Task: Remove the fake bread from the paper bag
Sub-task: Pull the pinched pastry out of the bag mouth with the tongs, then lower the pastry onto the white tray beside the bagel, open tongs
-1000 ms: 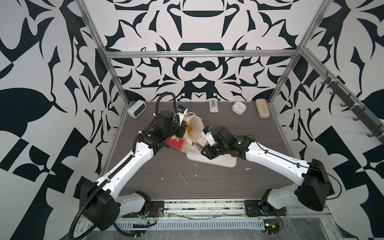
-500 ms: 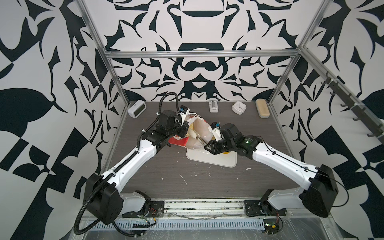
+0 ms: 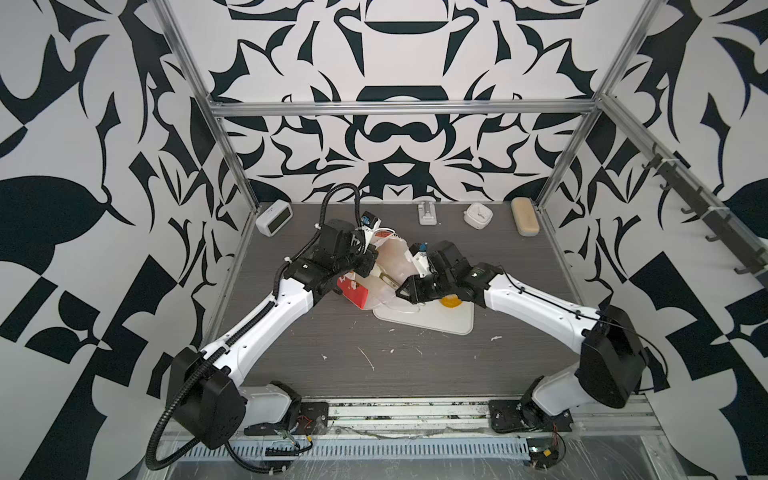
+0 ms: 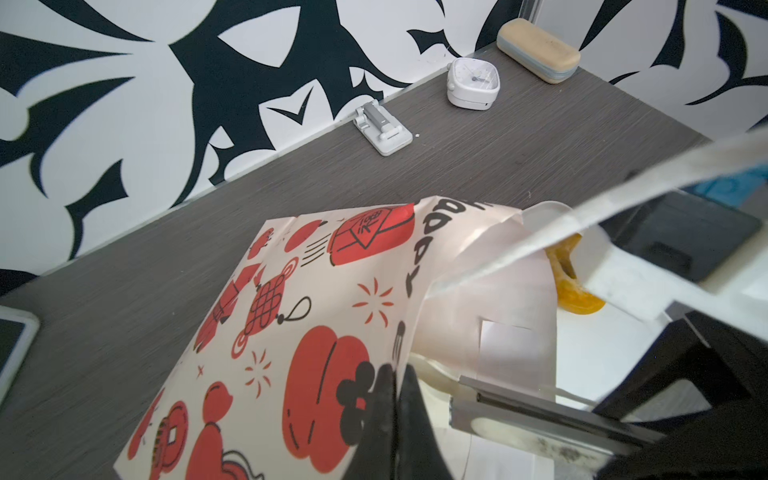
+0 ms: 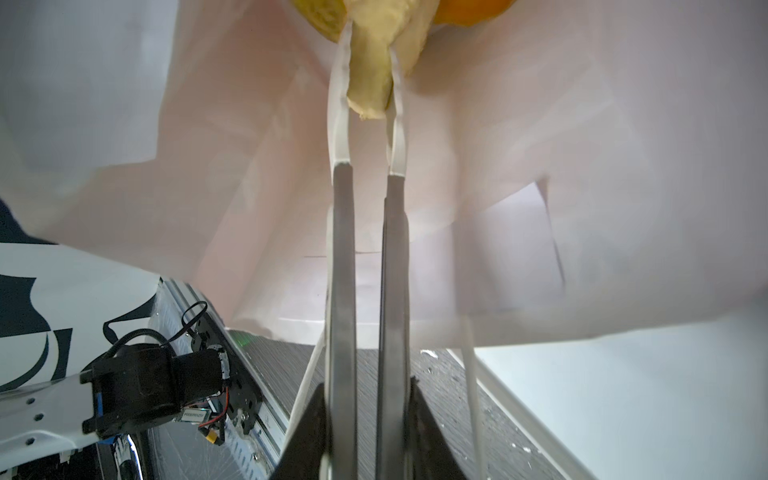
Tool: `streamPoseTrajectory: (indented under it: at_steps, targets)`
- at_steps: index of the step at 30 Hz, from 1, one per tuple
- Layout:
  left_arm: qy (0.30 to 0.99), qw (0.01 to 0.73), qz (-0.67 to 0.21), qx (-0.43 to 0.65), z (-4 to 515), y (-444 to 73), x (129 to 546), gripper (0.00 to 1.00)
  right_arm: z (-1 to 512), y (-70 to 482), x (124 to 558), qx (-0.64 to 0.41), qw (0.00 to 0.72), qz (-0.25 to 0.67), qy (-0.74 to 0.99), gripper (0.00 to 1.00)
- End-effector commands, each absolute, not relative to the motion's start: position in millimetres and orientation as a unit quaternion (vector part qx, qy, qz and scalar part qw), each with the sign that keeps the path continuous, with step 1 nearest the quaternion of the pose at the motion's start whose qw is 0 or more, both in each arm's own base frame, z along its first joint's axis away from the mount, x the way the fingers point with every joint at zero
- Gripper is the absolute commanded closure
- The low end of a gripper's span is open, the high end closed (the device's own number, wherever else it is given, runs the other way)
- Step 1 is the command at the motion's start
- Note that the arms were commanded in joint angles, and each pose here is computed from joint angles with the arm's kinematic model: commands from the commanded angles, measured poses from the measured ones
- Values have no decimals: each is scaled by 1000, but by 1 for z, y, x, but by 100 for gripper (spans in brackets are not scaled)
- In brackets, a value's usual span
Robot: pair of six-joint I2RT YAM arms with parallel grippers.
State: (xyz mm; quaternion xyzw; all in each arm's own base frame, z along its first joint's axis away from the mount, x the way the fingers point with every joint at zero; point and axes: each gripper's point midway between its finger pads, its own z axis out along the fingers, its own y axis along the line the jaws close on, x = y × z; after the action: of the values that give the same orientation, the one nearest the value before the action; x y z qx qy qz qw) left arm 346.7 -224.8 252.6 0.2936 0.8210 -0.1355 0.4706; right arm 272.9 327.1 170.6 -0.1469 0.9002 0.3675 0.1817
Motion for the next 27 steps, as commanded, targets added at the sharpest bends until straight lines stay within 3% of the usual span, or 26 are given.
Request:
streamPoseTrajectory:
  at_steps: [1, 12, 27]
  targets:
    - [819, 484, -95, 292, 262, -214, 354, 100, 218, 352, 296, -180, 239, 409, 862, 92]
    - [819, 489, -63, 295, 249, -212, 372, 100, 232, 341, 315, -153, 209, 439, 860, 93]
    - [824, 497, -41, 268, 235, -203, 390, 100, 255, 272, 226, -108, 134, 540, 824, 93]
